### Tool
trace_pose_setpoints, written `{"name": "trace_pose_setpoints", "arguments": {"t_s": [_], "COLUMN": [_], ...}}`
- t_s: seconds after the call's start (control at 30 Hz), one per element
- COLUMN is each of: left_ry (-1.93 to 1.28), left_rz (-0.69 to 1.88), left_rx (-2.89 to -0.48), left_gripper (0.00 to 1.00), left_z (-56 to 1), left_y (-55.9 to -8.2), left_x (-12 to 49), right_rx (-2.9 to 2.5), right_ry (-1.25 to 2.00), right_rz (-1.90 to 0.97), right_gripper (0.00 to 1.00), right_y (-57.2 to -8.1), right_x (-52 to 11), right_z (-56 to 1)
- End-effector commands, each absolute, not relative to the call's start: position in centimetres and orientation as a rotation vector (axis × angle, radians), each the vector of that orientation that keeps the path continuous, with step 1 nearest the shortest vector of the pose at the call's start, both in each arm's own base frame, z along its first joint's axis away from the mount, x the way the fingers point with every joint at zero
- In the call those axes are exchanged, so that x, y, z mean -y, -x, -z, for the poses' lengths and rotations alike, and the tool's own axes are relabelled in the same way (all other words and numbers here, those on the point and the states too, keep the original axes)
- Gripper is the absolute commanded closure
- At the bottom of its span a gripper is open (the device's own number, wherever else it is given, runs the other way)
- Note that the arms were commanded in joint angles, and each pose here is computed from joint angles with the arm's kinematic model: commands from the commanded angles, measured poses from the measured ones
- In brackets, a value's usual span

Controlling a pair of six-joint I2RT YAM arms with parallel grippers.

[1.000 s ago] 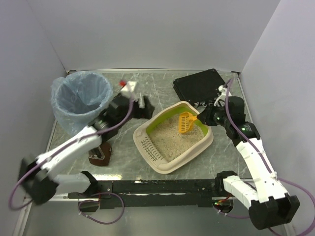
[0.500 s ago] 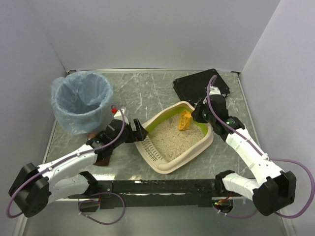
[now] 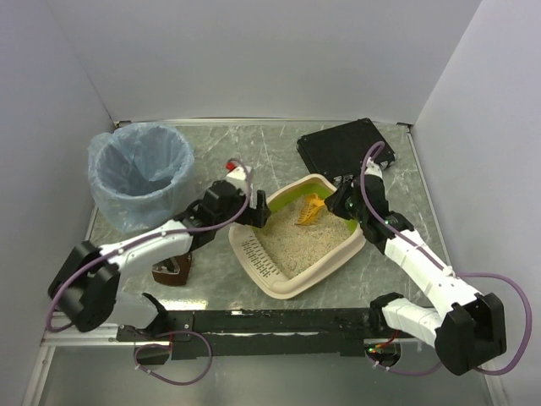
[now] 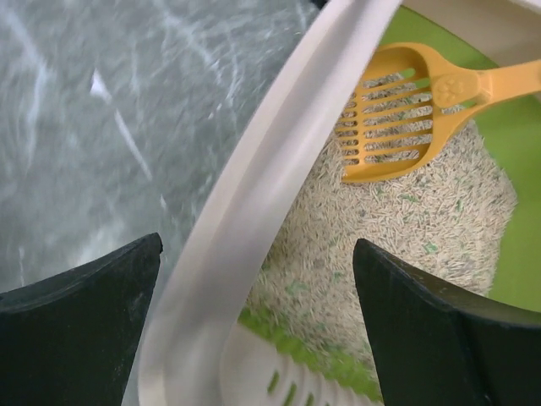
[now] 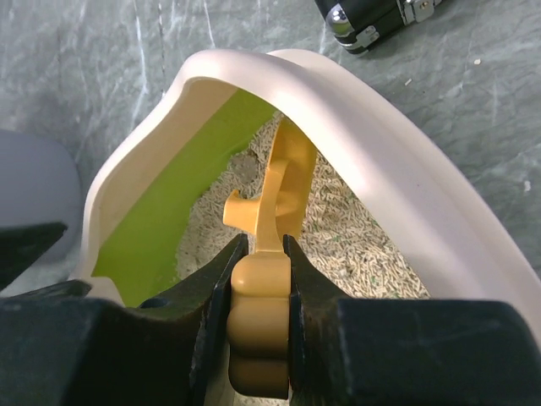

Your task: Clean the litter box

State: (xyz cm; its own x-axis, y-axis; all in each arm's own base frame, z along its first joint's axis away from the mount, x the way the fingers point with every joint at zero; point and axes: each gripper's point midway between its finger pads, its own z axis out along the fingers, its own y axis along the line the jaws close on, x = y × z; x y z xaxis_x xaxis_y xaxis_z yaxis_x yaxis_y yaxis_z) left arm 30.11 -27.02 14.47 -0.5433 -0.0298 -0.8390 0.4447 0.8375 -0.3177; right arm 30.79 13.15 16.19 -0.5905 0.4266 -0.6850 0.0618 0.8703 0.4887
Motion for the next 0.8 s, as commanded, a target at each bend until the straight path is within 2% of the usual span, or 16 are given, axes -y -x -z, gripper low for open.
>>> {"name": "trace_pose_setpoints", "arguments": {"t_s": [0.0,0.03,0.13,0.23,0.33,0.37,0.53,0.63,0.73,0.77], "left_ry": [-0.601,-0.625,-0.715,-0.810,-0.840,-0.839,-0.878,-0.951,-0.998,-1.021], "left_rz": [0.637,0.644,0.657,0.672,0.667,0.646,0.573,0.570,0.581,0.567], "left_rx": [-1.914,-1.915,-1.933,-1.939,-1.940,-1.937,-1.910,-1.885,-1.824,-1.811], "left_gripper": [0.01,0.01,0.11,0.17,0.36,0.49,0.50,0.58,0.79,0.96], "left_z": [-17.3,-17.3,-16.3,-14.9,-14.3,-14.1,-13.6,-13.4,-14.4,-14.9], "left_y": [-32.1,-32.2,-32.4,-32.2,-32.5,-32.9,-34.3,-34.3,-34.4,-34.3], "left_x": [30.3,30.7,32.0,32.7,33.2,33.1,33.1,33.7,34.2,34.3], "right_rx": [-2.088,-2.091,-2.083,-2.098,-2.109,-2.111,-2.130,-2.136,-2.135,-2.135], "right_ry": [-0.402,-0.393,-0.363,-0.322,-0.295,-0.284,-0.292,-0.314,-0.331,-0.339], "right_rz": [-0.572,-0.597,-0.648,-0.663,-0.670,-0.678,-0.730,-0.768,-0.775,-0.773], "right_gripper": [1.00,1.00,1.00,1.00,1.00,1.00,1.00,1.00,1.00,1.00], "right_y": [-31.1,-30.9,-30.6,-30.3,-29.8,-29.6,-28.8,-28.6,-28.4,-28.4], "right_x": [-13.2,-13.5,-14.2,-14.6,-14.7,-14.8,-15.1,-15.1,-14.6,-14.4], "right_z": [-16.3,-16.0,-15.9,-15.8,-15.8,-15.8,-15.0,-14.4,-14.0,-14.1]}}
